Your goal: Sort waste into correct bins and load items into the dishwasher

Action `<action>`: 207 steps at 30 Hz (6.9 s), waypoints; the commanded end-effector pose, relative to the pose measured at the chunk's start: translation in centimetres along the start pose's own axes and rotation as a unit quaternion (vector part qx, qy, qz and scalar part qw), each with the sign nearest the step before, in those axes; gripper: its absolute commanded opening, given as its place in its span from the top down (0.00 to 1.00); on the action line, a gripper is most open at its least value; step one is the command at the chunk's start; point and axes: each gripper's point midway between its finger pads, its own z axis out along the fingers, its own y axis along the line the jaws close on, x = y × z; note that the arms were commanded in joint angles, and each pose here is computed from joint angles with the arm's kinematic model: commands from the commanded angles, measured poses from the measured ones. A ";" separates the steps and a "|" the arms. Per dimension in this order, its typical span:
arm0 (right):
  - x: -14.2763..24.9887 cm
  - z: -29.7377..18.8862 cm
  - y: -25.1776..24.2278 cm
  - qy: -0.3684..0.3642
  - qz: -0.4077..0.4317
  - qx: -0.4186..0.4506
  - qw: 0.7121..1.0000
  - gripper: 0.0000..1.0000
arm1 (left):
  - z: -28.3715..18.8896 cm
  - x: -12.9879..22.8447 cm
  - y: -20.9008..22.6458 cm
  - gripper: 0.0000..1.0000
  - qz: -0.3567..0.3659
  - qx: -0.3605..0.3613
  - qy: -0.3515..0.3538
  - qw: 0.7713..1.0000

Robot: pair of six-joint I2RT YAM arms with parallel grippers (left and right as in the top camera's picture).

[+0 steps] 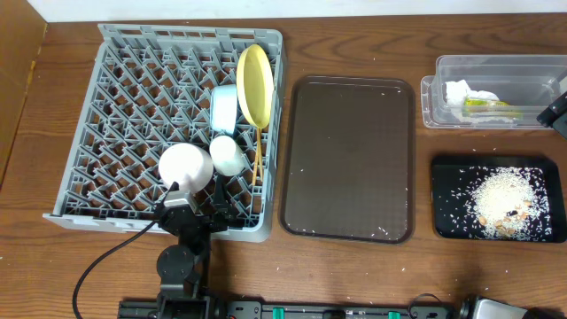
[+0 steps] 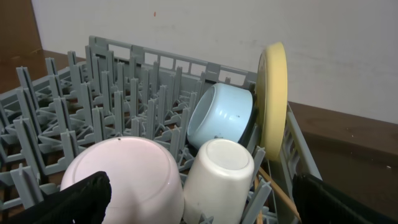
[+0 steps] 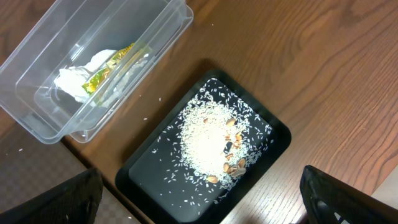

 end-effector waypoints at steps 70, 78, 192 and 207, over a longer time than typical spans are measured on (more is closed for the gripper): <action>6.5 -3.2 6.7 -0.263 -0.084 -0.307 0.911 0.01 | 0.0 1.4 1.1 0.06 0.002 -0.026 0.021 0.999; 10.8 0.4 5.9 -0.306 -0.093 -0.367 0.873 0.01 | 0.0 1.4 1.1 0.06 0.002 -0.026 0.021 0.999; 16.3 5.3 3.8 -0.430 -0.248 -0.339 0.799 0.01 | 0.0 1.4 1.1 0.05 0.002 -0.026 0.021 0.999; 16.3 5.3 3.8 -0.430 -0.248 -0.339 0.799 0.01 | 0.0 1.4 1.1 0.05 0.002 -0.026 0.021 0.999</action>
